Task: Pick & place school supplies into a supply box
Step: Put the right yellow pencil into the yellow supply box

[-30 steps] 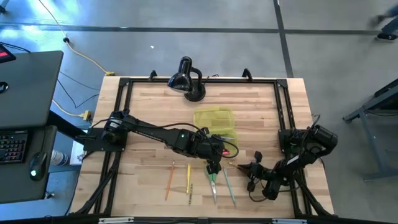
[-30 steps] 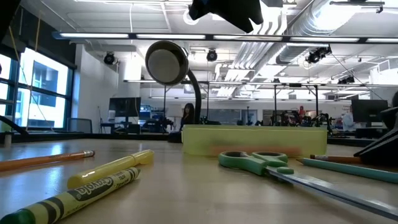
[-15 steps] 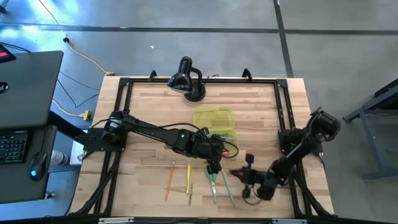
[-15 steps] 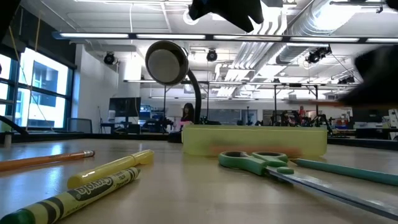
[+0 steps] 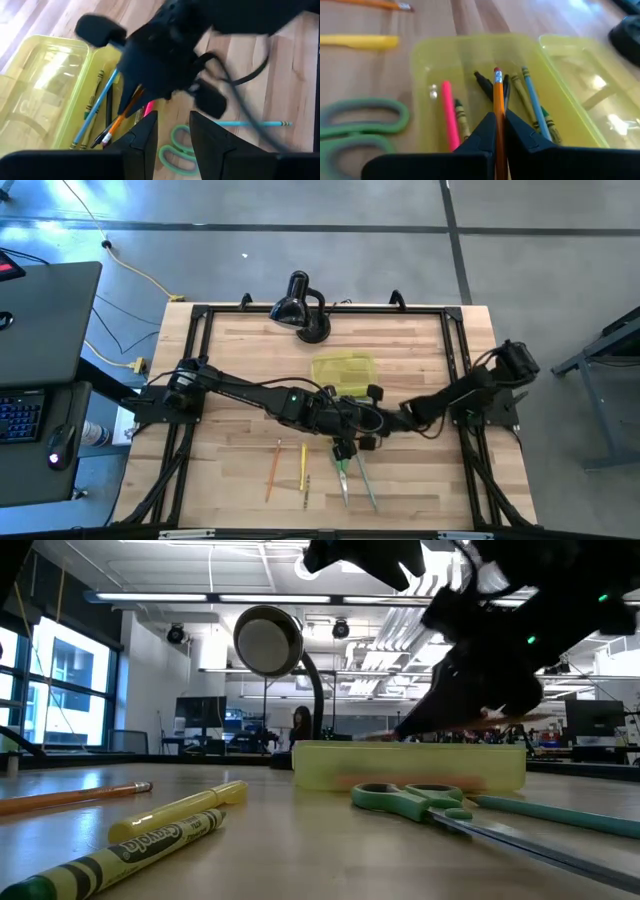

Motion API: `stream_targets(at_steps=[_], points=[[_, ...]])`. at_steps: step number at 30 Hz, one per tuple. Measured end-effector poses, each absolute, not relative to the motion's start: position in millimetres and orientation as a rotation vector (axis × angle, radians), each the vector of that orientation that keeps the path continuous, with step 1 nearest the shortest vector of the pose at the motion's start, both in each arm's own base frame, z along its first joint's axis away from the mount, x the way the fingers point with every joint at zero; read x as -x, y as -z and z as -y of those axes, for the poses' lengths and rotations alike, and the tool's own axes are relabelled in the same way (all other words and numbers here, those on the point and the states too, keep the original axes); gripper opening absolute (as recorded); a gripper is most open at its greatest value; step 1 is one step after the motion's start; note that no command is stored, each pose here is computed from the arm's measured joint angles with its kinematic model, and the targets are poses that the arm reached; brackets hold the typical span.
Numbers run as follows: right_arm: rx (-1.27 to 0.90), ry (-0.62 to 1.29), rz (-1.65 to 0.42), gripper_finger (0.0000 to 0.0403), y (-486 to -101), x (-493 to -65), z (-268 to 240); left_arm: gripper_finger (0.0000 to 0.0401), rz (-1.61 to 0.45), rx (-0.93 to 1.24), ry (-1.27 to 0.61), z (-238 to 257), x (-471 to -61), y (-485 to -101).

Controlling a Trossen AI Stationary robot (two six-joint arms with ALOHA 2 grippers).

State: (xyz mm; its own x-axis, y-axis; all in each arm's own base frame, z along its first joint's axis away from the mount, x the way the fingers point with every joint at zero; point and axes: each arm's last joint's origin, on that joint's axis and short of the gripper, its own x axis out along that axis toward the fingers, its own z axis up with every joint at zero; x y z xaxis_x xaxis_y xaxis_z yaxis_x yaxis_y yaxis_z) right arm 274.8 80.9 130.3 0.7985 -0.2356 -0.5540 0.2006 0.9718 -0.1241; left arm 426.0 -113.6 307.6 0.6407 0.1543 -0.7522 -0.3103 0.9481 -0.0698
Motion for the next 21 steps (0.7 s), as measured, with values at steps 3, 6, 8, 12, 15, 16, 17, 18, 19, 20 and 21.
stream_targets(at_steps=[3,6,8,12,15,16,17,18,19,20,21], points=[[0.057,0.193,-0.606,0.0003,-125,-282,-71,0.0143,-0.833,0.220,-0.277,114,-426,-308],[0.052,0.185,-0.573,0.0003,-125,-288,-65,0.0143,-0.832,0.223,-0.280,114,-426,-308],[0.048,0.190,-0.543,0.0004,-128,-290,-63,0.0143,-0.833,0.223,-0.280,114,-426,-308],[0.014,0.195,-0.527,0.0006,-129,-292,-58,0.0143,-0.844,0.218,-0.283,114,-425,-307],[-0.033,0.206,-0.524,0.0004,-129,-293,-54,0.0143,-0.838,0.225,-0.300,114,-425,-307],[-0.041,0.211,-0.521,0.0003,-129,-293,-53,0.0143,-0.835,0.223,-0.307,114,-425,-307],[-0.046,0.216,-0.519,0.0003,-129,-294,-53,0.0143,-0.833,0.220,-0.312,113,-425,-307],[-0.051,0.227,-0.516,0.0003,-129,-294,-53,0.0143,-0.830,0.217,-0.318,113,-425,-307],[-0.056,0.243,-0.512,0.0005,-130,-293,-53,0.0143,-0.829,0.216,-0.321,113,-425,-307],[-0.066,0.260,-0.509,0.0007,-129,-293,-52,0.0143,-0.829,0.216,-0.321,113,-425,-307],[-0.075,0.276,-0.505,0.0011,-128,-294,-52,0.0143,-0.829,0.216,-0.321,113,-425,-307]])
